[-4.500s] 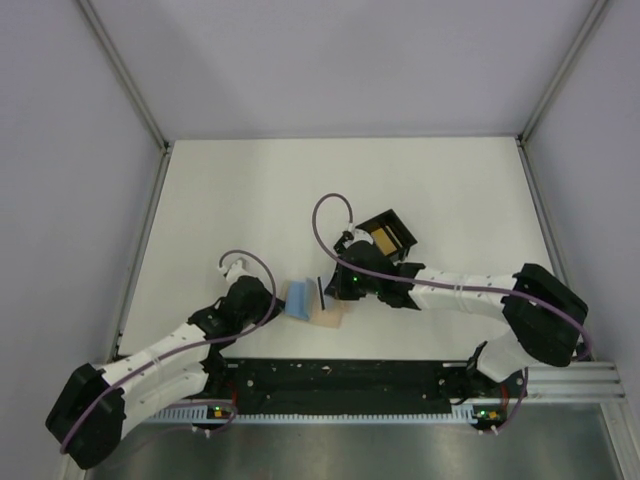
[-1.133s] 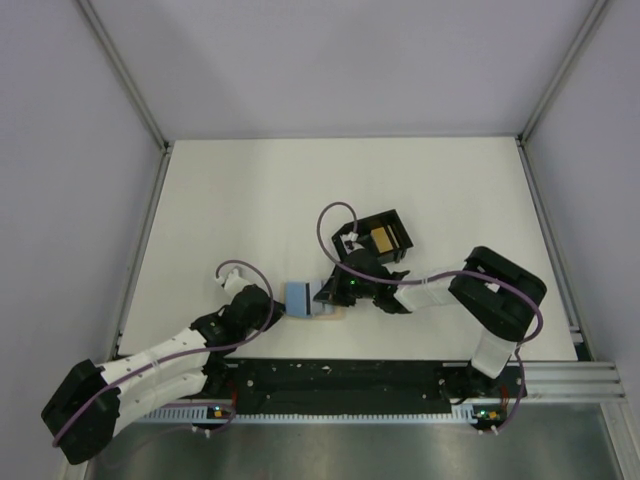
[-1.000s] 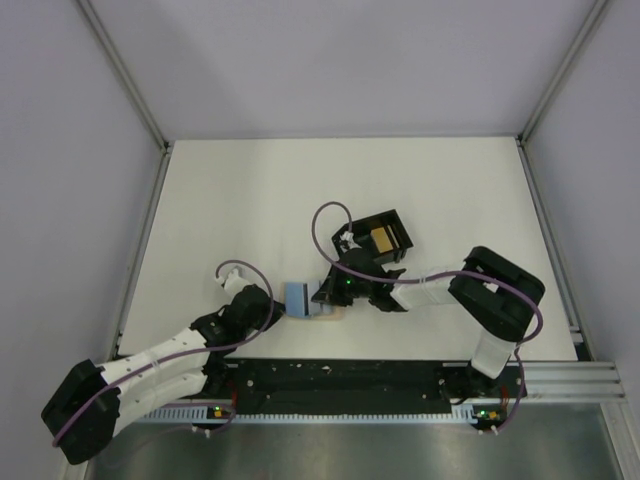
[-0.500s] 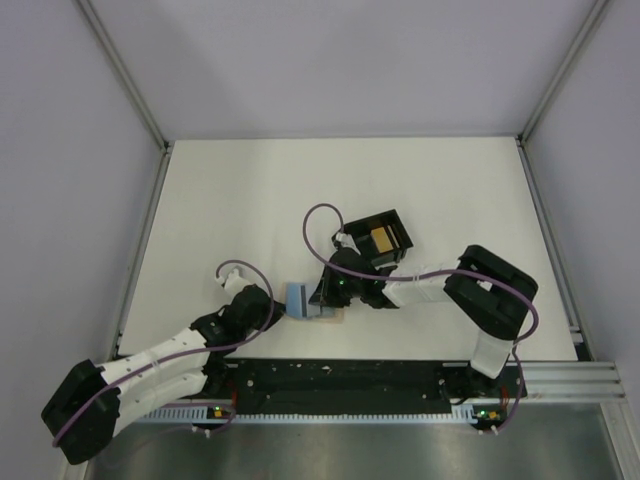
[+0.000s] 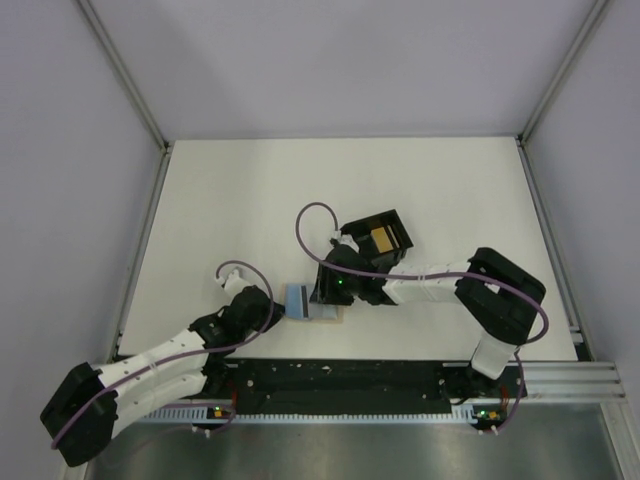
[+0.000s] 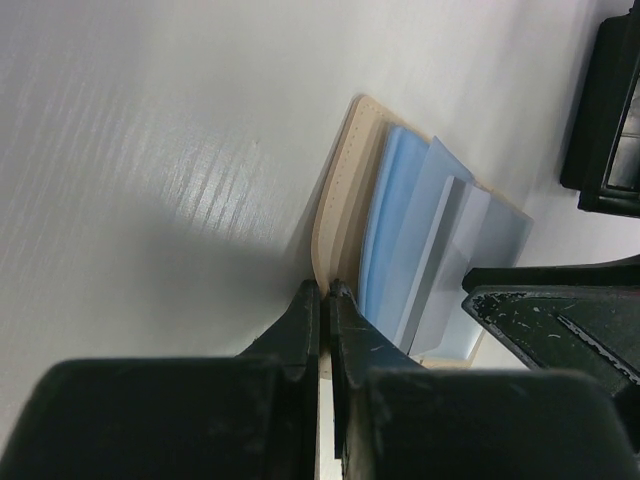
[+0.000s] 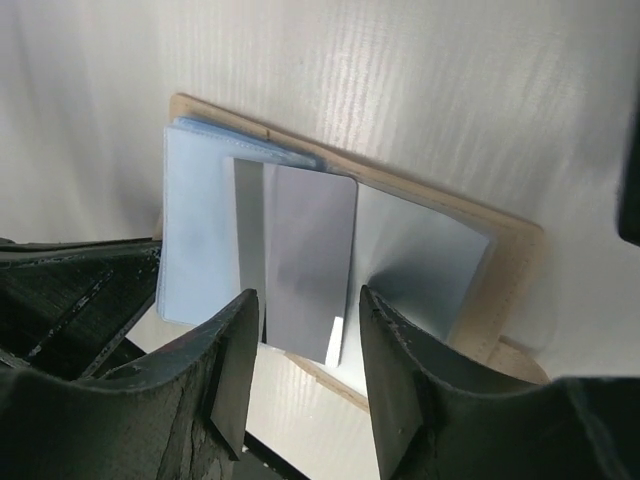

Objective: Put the credit cards into the card holder
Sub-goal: Insert the credit card into the card holder.

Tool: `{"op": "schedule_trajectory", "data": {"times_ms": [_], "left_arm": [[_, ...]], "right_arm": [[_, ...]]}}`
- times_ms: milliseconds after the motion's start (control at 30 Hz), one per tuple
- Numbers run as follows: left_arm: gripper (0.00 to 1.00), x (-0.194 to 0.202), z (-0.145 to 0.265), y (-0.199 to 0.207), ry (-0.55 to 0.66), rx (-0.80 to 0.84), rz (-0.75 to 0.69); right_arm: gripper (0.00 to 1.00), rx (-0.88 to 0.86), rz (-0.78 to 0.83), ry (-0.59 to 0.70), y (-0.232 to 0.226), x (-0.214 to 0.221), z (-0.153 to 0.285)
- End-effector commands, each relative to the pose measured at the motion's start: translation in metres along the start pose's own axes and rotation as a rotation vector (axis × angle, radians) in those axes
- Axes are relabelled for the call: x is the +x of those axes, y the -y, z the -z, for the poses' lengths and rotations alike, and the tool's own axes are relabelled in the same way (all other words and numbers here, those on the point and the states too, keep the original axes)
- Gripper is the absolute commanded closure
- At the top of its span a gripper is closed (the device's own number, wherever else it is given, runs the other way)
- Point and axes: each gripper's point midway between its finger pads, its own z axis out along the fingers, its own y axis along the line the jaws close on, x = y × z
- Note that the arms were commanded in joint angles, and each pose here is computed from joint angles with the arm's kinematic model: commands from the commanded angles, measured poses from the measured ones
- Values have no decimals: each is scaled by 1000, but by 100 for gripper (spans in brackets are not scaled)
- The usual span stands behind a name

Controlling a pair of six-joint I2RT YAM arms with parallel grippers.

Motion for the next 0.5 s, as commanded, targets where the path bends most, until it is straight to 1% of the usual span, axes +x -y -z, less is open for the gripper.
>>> {"op": "schedule_trajectory", "data": {"times_ms": [0,133,233,467], "left_arm": [[100,-2,1,-3,10,-14,-36],[100,-3,1,-1,11,-11,-34],[100,-3,2,0,11,-6,-34],[100,-2,1,-1,9,-8,-38]], "right_arm": [[55,-29,56,-76,-11,19,-10],[55,-96,76,-88,-33,20,-13],[55,-175,54,-100,-53,19,-11],[56,-198,83,-49,-65,7,-11]]}}
